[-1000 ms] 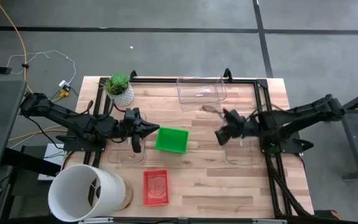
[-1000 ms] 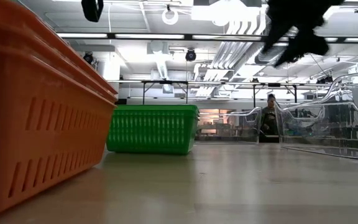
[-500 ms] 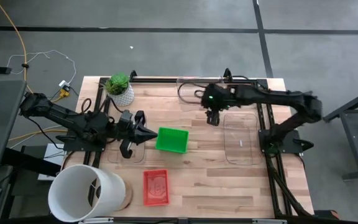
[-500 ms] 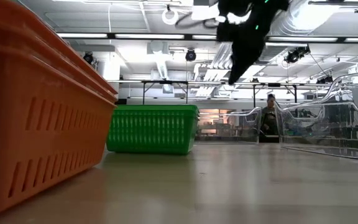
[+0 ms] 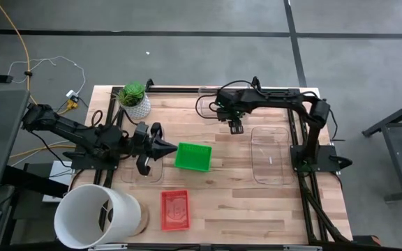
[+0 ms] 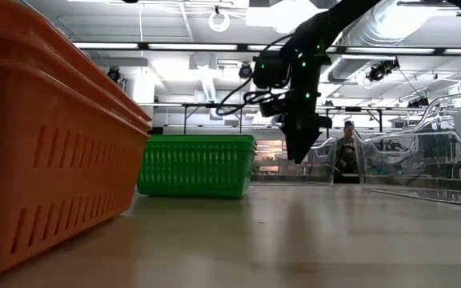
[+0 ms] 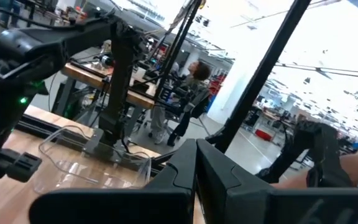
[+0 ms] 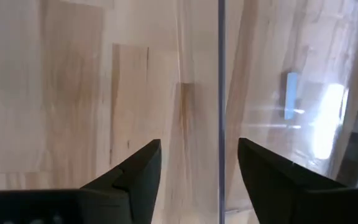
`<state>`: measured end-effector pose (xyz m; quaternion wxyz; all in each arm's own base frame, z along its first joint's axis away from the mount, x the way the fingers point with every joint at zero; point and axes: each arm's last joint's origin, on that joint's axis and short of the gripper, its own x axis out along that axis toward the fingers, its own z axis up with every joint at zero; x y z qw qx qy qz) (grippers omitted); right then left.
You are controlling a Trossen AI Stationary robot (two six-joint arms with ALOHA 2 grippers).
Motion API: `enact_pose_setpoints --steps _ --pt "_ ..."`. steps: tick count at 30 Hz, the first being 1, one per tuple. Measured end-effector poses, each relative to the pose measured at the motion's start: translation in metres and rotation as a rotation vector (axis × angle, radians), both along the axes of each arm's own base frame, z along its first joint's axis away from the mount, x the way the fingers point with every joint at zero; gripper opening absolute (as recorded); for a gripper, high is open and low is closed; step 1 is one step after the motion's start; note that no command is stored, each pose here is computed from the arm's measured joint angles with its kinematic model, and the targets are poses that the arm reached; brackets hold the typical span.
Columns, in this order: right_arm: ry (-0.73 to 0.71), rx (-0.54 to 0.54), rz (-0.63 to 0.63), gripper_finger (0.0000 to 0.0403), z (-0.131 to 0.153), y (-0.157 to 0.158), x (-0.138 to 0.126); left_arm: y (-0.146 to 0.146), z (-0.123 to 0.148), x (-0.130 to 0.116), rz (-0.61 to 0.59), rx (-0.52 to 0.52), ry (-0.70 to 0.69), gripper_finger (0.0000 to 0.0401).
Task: Stack baskets by color
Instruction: Stack the top center transparent bin on the right transparent bin
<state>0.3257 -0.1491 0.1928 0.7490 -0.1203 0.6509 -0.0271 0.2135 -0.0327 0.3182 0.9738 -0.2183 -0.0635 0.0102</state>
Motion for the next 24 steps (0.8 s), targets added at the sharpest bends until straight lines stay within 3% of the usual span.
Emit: enact_pose_setpoints --steps 4,10,17,24 --pt "0.004 -0.006 0.001 0.0146 -0.005 -0.005 0.001 0.001 0.000 0.000 0.022 -0.003 0.001 0.0000" --pt "-0.037 -0.018 -0.027 0.0013 -0.005 -0.010 0.004 0.002 0.000 0.000 0.082 -0.010 0.002 0.0000" --pt "-0.088 0.050 -0.139 0.0003 0.010 -0.007 0.006 0.004 0.000 0.000 0.135 -0.003 0.005 0.0000" --pt "-0.257 -0.002 -0.151 0.0001 0.079 0.000 0.020 0.004 -0.001 0.000 0.137 0.045 0.015 0.0000"
